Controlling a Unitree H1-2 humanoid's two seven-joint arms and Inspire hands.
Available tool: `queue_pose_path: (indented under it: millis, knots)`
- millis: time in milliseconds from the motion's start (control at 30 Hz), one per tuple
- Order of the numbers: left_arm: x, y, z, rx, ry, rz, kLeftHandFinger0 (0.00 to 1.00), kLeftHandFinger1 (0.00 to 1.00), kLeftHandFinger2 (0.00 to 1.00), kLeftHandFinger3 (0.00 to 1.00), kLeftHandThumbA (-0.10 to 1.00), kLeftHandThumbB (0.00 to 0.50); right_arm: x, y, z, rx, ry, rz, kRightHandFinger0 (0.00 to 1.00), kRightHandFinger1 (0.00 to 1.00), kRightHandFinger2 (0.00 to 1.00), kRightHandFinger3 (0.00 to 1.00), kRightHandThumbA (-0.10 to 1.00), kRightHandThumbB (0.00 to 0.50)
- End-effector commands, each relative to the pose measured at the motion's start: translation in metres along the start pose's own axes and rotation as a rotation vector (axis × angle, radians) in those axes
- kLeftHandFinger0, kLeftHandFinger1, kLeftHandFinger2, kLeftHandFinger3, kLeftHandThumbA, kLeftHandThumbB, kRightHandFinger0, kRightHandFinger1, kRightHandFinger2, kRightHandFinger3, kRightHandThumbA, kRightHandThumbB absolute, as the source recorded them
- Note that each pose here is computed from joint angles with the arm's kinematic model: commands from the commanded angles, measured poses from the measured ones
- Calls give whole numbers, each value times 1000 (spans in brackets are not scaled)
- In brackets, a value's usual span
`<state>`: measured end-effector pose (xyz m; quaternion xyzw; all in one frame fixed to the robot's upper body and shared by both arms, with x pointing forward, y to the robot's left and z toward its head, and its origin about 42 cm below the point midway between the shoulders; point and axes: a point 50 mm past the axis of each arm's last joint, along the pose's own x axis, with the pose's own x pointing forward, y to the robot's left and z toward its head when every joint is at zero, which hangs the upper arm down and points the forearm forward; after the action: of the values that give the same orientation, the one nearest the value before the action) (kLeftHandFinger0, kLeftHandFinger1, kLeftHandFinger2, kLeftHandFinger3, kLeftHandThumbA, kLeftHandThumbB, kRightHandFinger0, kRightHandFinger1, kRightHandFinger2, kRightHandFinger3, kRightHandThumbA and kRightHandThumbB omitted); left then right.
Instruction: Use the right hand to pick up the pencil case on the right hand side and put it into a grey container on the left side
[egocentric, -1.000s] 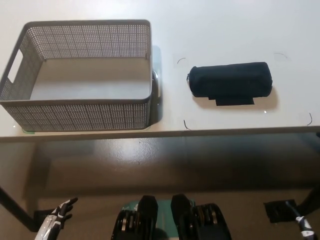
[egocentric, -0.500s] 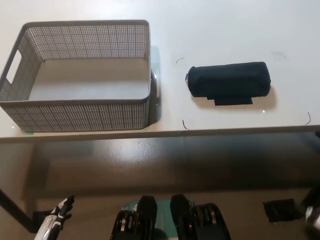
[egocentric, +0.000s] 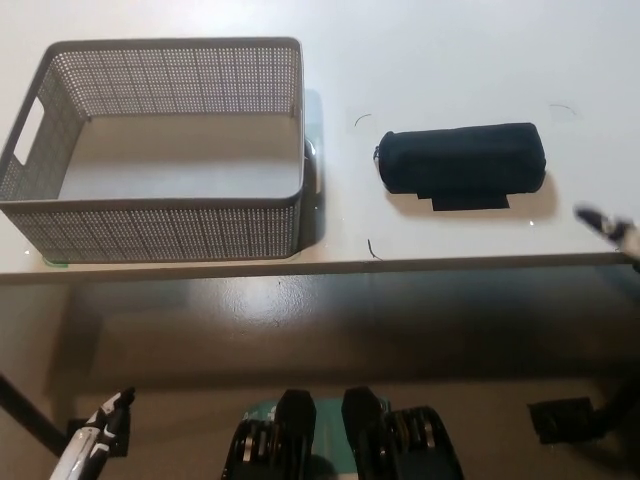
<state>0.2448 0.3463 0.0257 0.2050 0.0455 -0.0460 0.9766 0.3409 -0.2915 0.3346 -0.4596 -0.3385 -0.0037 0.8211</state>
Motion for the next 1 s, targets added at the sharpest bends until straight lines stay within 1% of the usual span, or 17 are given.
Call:
queue_pose_path:
  millis: [0,67,100,133,200,333,400,467,567,600,633,700,833,967]
  knots:
    - [3,12,12,53,-92,-4,1000,1000,1000,960,1000,500,44,-1,-5,-103,33,80,1000,1000,1000,1000,847,497]
    - [1,12,8,39,-81,-1,1000,1000,1000,954,1000,500,74,7,-5,-139,39,137,1000,1000,1000,1000,803,500]
    - [0,12,8,29,-72,1,1000,1000,1000,952,1000,500,81,9,-5,-150,32,148,1000,1000,1000,1000,760,478]
    - [-1,12,7,31,-71,3,1000,1000,1000,953,1000,500,97,14,-7,-167,30,173,1000,1000,1000,1000,789,499]
    - [-2,12,6,29,-71,2,1000,1000,1000,958,1000,500,123,22,-13,-199,35,225,1000,1000,1000,1000,785,500]
    - [-2,11,7,38,-72,1,1000,1000,1000,955,1000,500,165,36,-25,-260,82,316,1000,1000,1000,1000,885,500]
    - [-2,10,7,45,-72,-2,1000,1000,1000,955,1000,500,177,41,-30,-265,101,344,1000,1000,1000,1000,895,500]
    - [-2,9,7,47,-71,-5,1000,1000,1000,947,1000,500,191,48,-37,-289,131,395,1000,1000,1000,1000,929,500]
    - [-3,8,7,56,-71,-8,1000,1000,1000,958,1000,500,208,57,-44,-359,161,449,1000,1000,1000,1000,963,500]
    - [-3,8,7,56,-69,-9,1000,1000,1000,960,1000,500,210,58,-45,-370,165,457,1000,1000,1000,1000,967,500]
    - [-4,8,7,56,-68,-9,1000,1000,1000,961,1000,500,215,62,-47,-376,179,473,1000,1000,1000,1000,933,500]
    - [-4,8,7,57,-72,-10,1000,1000,1000,962,1000,500,222,65,-50,-410,186,493,1000,1000,1000,1000,947,500]
    - [-3,7,7,47,-76,-17,1000,1000,1000,970,1000,500,234,69,-50,-470,199,535,1000,1000,1000,1000,938,500]
    - [-3,7,8,54,-74,-20,1000,1000,1000,983,1000,500,242,73,-52,-514,214,569,1000,1000,1000,1000,909,500]
